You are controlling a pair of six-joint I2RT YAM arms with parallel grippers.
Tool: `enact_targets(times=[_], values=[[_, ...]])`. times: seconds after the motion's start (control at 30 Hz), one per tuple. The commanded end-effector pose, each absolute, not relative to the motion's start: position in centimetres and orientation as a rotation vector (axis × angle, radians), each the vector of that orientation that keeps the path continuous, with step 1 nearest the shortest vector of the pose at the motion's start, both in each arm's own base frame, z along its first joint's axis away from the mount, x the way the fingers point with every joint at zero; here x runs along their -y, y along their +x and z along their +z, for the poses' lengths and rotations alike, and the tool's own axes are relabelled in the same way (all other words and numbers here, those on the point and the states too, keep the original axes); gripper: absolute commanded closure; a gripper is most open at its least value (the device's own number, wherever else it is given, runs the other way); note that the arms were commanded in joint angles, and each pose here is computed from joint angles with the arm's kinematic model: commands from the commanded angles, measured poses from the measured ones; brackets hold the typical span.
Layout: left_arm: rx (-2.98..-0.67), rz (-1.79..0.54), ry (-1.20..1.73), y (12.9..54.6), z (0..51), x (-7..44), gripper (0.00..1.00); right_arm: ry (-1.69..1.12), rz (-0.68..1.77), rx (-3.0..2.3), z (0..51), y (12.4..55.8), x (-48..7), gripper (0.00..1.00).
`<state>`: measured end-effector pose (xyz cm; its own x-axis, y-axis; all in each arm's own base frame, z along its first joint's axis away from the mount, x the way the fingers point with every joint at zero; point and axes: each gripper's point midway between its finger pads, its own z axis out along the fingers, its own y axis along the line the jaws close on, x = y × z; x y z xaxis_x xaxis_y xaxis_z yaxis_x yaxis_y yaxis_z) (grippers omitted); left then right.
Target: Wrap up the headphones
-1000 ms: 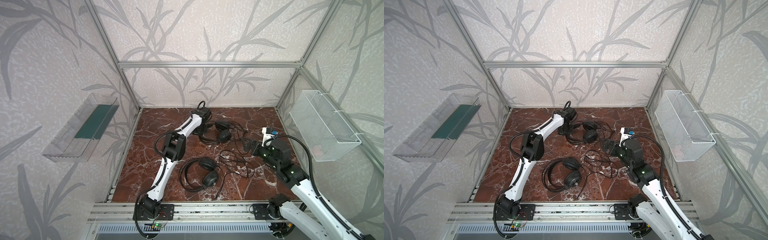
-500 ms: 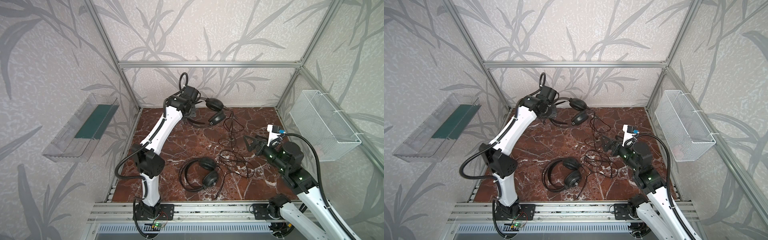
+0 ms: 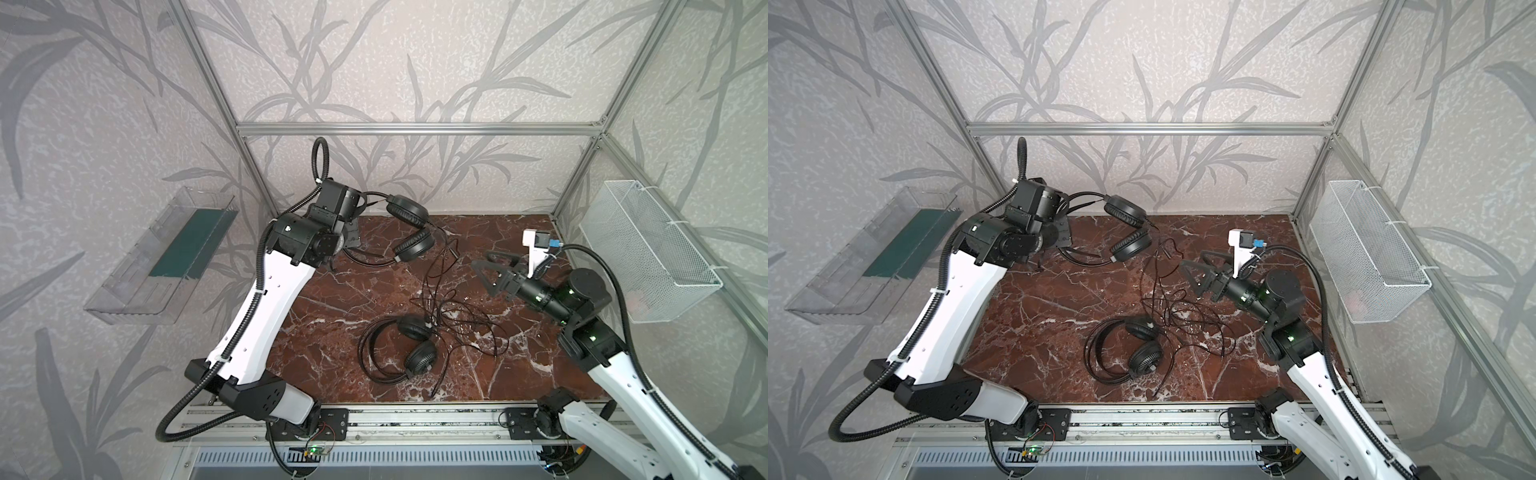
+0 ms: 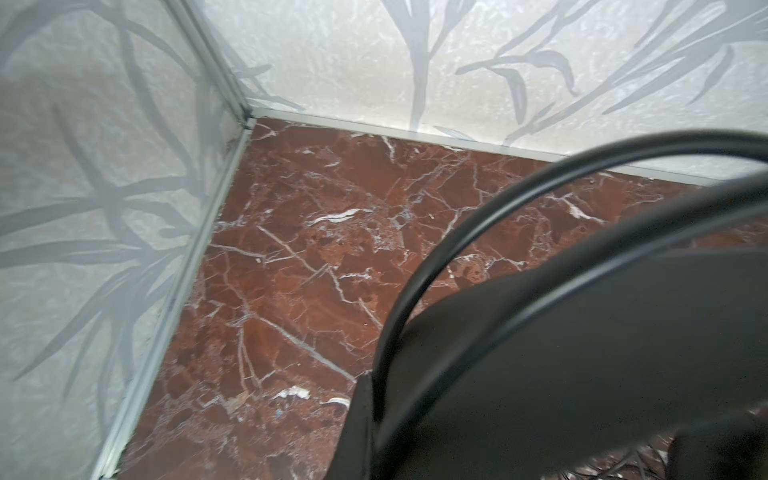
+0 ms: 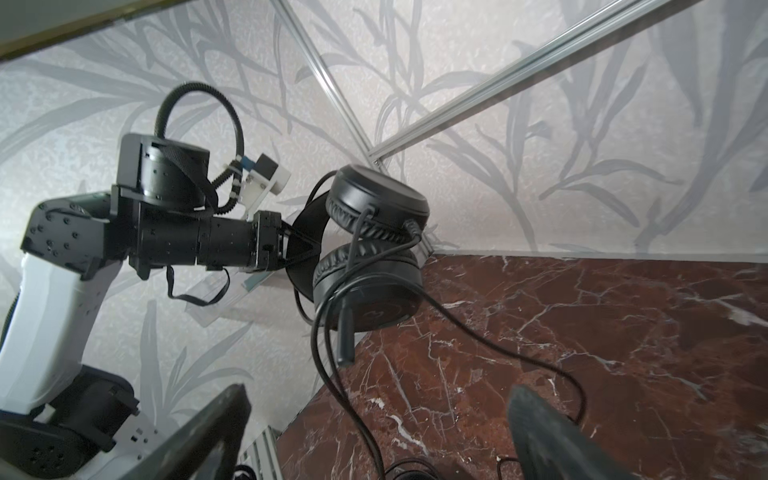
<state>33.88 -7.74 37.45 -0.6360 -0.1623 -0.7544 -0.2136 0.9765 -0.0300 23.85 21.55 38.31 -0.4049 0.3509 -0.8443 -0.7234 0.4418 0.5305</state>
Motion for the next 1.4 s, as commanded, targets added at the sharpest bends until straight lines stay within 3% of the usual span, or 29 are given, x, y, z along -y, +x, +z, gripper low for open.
enact_targets(times=[0.0, 0.13, 0.77, 0.93, 1.13, 1.37], values=[[-2.166, 0.133, -0.381, 32.4, 40.2, 5.1, 1.00, -0.571, 1.272, -1.448, 42.2, 19.3, -24.7, 0.04], [-2.178, 0.188, -0.413, 32.1, 39.7, 4.3, 1.00, -0.555, 1.272, -1.474, 42.6, 18.6, -26.6, 0.12], [-2.138, 0.190, -0.428, 31.6, 40.7, 3.7, 1.00, -0.432, 1.078, -1.779, 34.0, 24.9, -29.7, 0.46], [-2.136, 0.207, -0.429, 31.7, 40.6, 3.5, 1.00, -0.438, 0.987, -1.786, 33.2, 25.7, -29.1, 0.69], [-2.129, 0.257, -0.441, 31.7, 40.2, 2.9, 1.00, -0.476, 0.937, -1.704, 36.0, 24.1, -27.1, 1.00], [-2.126, 0.255, -0.452, 31.6, 40.2, 2.6, 1.00, -0.387, 0.813, -1.637, 38.3, 23.5, -23.0, 1.00]])
